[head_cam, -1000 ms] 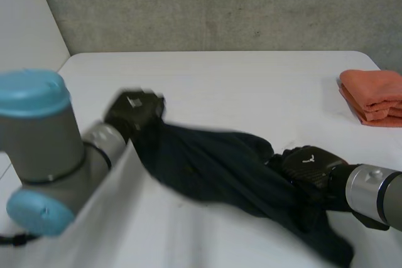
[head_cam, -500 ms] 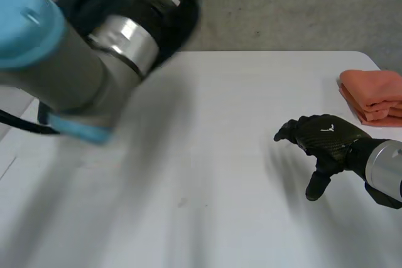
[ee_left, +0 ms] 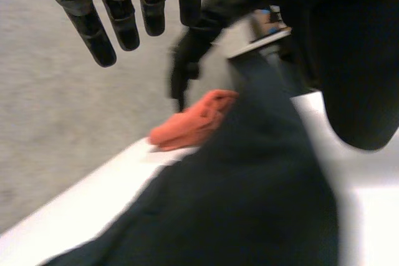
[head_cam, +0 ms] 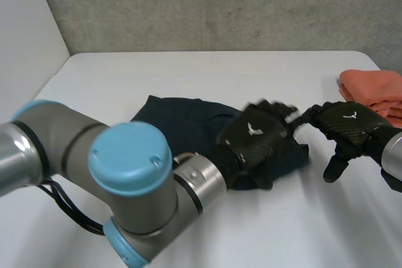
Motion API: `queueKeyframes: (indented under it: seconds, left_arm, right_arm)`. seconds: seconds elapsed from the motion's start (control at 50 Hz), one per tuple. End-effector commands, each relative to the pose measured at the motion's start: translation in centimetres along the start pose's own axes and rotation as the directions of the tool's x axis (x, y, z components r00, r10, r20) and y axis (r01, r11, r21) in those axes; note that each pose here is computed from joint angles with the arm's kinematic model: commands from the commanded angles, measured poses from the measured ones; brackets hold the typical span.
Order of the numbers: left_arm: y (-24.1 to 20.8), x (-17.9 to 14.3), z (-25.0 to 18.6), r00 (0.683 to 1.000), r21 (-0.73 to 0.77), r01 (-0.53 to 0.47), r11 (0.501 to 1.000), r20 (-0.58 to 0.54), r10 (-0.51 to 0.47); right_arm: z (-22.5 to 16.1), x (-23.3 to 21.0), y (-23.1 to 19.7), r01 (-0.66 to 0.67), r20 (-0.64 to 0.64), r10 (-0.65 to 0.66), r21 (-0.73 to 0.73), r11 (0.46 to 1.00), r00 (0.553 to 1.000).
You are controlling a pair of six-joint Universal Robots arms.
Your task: Fold the laundry.
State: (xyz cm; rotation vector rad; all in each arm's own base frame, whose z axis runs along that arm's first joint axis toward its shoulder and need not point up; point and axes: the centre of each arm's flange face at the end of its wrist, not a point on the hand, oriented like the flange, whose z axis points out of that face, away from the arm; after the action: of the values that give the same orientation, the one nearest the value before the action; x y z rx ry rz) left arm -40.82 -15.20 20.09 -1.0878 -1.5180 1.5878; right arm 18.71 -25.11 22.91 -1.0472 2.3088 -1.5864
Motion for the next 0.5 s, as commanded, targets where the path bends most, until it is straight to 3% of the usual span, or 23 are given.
queueKeyframes:
  seconds: [0.02, 0.24, 0.38, 0.5]
  left_arm:
    - [-2.0, -7.0, -0.6, 0.96, 0.031, -0.022, 0.999, 0.28, 0.013]
    - [0.2, -17.2, -3.4, 0.855, -0.086, 0.039, 0.996, 0.518, 0.011]
    - [2.1, -20.0, -4.0, 0.846, -0.144, 0.081, 0.986, 0.533, 0.008]
    - [4.6, -22.5, -3.7, 0.864, -0.226, 0.03, 0.974, 0.496, 0.088]
  right_arm:
    - [0.2, 0.5, -0.8, -0.03, -0.029, 0.031, 0.058, 0.998, 0.999]
    - [-0.4, 0.2, -3.9, 0.001, -0.038, 0.005, 0.143, 0.99, 0.999]
    - [1.7, -3.3, -4.4, 0.042, -0.004, -0.042, 0.094, 0.995, 0.999]
    - [4.3, -5.5, -4.9, 0.042, -0.002, -0.042, 0.067, 0.997, 0.999]
